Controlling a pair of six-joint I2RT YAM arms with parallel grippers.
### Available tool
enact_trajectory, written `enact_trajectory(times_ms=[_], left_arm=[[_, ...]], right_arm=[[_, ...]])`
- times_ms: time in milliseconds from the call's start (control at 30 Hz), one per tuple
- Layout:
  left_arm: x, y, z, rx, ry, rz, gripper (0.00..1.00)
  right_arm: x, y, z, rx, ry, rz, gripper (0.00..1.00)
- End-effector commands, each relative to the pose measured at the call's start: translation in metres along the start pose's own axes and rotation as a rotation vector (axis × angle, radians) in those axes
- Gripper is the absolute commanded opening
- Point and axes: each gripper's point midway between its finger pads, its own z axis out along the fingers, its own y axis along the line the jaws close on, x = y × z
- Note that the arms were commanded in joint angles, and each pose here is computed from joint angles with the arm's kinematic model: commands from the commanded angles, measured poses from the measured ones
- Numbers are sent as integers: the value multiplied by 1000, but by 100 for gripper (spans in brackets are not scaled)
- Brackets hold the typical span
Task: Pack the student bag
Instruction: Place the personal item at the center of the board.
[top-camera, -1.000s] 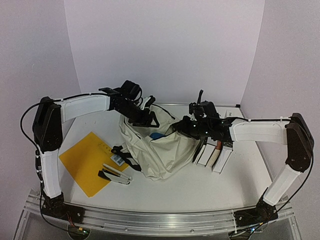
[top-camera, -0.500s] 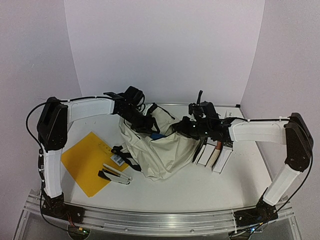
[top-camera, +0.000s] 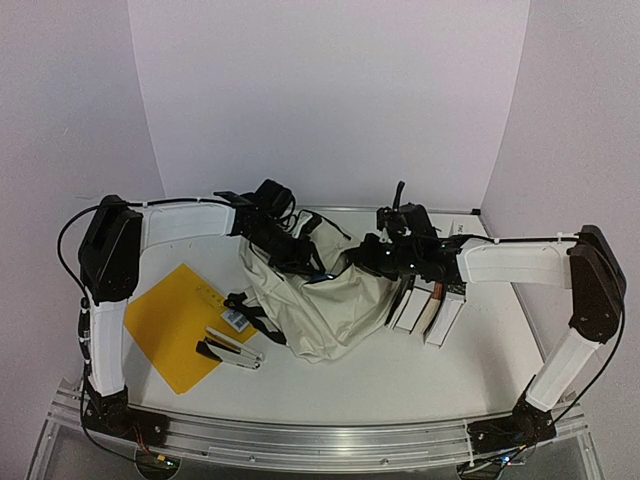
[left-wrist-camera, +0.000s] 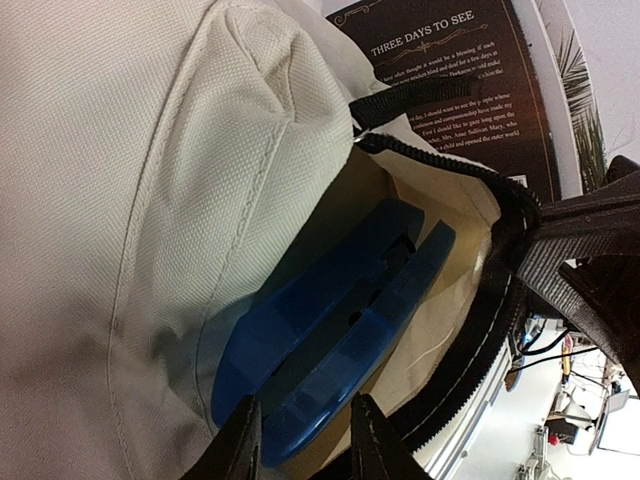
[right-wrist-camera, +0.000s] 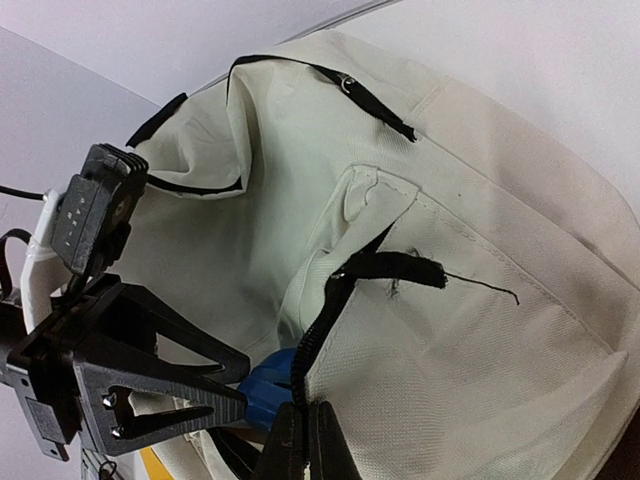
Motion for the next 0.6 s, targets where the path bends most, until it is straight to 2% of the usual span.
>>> enact_trajectory(times_ms=[0, 267, 400, 567], left_arm=[[11, -24, 21, 96, 32, 25, 30], [15, -51, 31, 203, 54, 79, 28], [22, -65, 24, 281, 74, 134, 28], [22, -68, 12, 279, 47, 175, 29]], right_arm=[[-14, 15, 1, -43, -29, -7, 0], [-18, 19, -1, -51, -39, -11, 0], [-19, 20, 0, -56, -38, -14, 0], [-20, 21, 1, -56, -39, -18, 0]])
